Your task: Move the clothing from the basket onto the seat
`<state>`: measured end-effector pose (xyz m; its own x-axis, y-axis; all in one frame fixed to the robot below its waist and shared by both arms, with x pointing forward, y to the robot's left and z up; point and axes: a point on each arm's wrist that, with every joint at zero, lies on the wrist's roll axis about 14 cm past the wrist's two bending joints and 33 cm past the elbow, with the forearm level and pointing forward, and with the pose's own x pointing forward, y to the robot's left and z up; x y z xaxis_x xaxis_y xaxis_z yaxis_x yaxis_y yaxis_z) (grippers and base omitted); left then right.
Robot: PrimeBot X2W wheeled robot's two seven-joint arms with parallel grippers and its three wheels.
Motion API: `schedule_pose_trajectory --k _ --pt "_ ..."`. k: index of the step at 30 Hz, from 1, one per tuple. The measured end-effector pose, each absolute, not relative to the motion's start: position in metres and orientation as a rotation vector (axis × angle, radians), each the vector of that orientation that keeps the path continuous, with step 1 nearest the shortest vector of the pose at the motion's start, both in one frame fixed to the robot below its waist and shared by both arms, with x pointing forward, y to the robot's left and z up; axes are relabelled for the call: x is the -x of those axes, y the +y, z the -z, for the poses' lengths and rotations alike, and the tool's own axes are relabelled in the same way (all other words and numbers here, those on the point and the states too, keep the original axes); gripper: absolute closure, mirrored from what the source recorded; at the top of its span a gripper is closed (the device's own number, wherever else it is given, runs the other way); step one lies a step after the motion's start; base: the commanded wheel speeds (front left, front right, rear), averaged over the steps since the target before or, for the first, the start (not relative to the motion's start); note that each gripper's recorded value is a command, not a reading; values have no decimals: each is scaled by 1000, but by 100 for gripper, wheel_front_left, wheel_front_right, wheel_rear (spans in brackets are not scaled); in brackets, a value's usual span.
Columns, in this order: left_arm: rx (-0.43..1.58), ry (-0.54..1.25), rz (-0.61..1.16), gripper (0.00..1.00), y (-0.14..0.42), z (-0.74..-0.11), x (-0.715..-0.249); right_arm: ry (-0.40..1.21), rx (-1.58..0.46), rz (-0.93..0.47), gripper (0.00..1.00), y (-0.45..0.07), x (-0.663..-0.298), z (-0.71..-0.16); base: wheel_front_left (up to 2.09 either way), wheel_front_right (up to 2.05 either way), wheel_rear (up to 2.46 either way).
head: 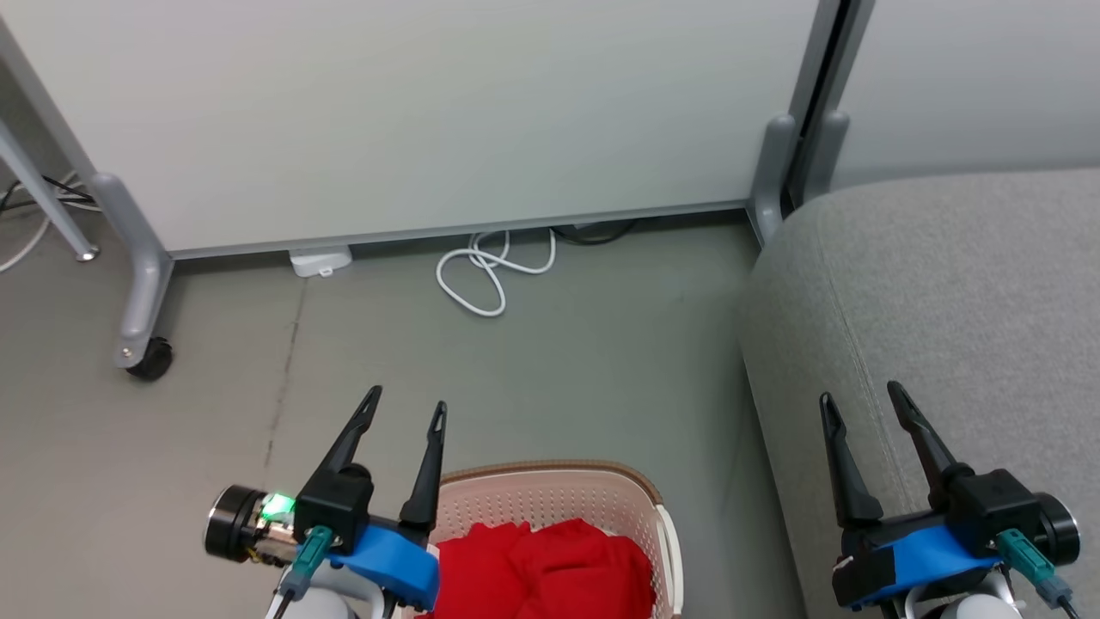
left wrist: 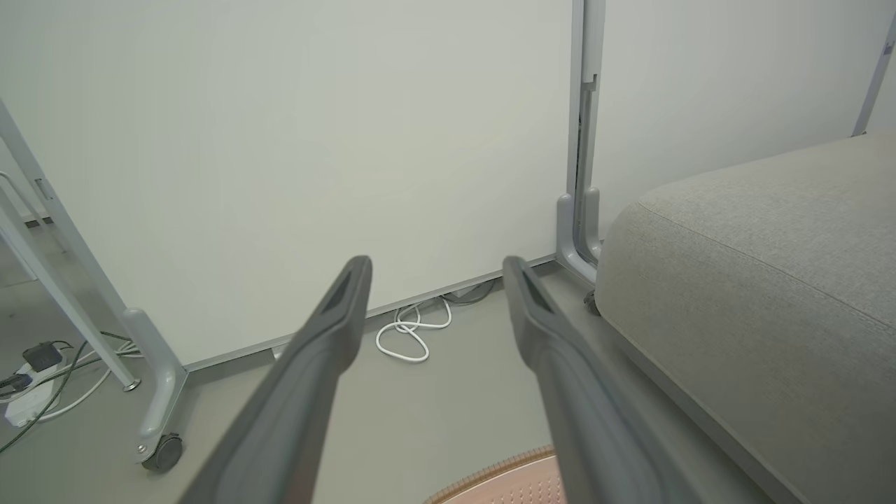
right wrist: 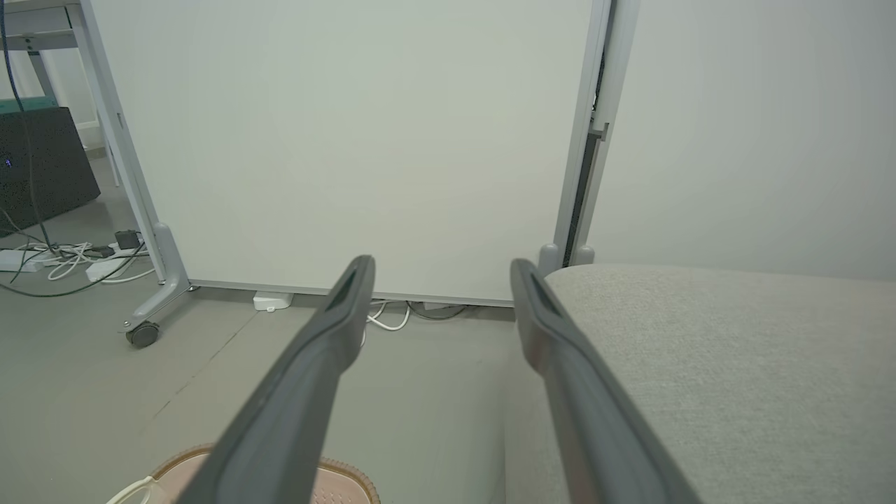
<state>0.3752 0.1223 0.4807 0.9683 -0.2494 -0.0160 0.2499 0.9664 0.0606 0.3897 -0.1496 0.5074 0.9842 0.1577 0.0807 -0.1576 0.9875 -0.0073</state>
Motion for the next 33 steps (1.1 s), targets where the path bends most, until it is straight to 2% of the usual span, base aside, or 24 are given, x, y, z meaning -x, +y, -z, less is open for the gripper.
schedule_pose_trajectory --k 18,28,33 --pt "-180 314 643 0 31 -366 -429 -34 35 -52 0 -190 -424 -484 0 0 0" --pt "-291 551 846 0 9 -275 -415 5 64 -33 0 -201 -448 -462 0 0 0" --pt "-372 684 929 0 16 -231 -397 20 75 -35 0 -202 -458 -450 0 0 0"
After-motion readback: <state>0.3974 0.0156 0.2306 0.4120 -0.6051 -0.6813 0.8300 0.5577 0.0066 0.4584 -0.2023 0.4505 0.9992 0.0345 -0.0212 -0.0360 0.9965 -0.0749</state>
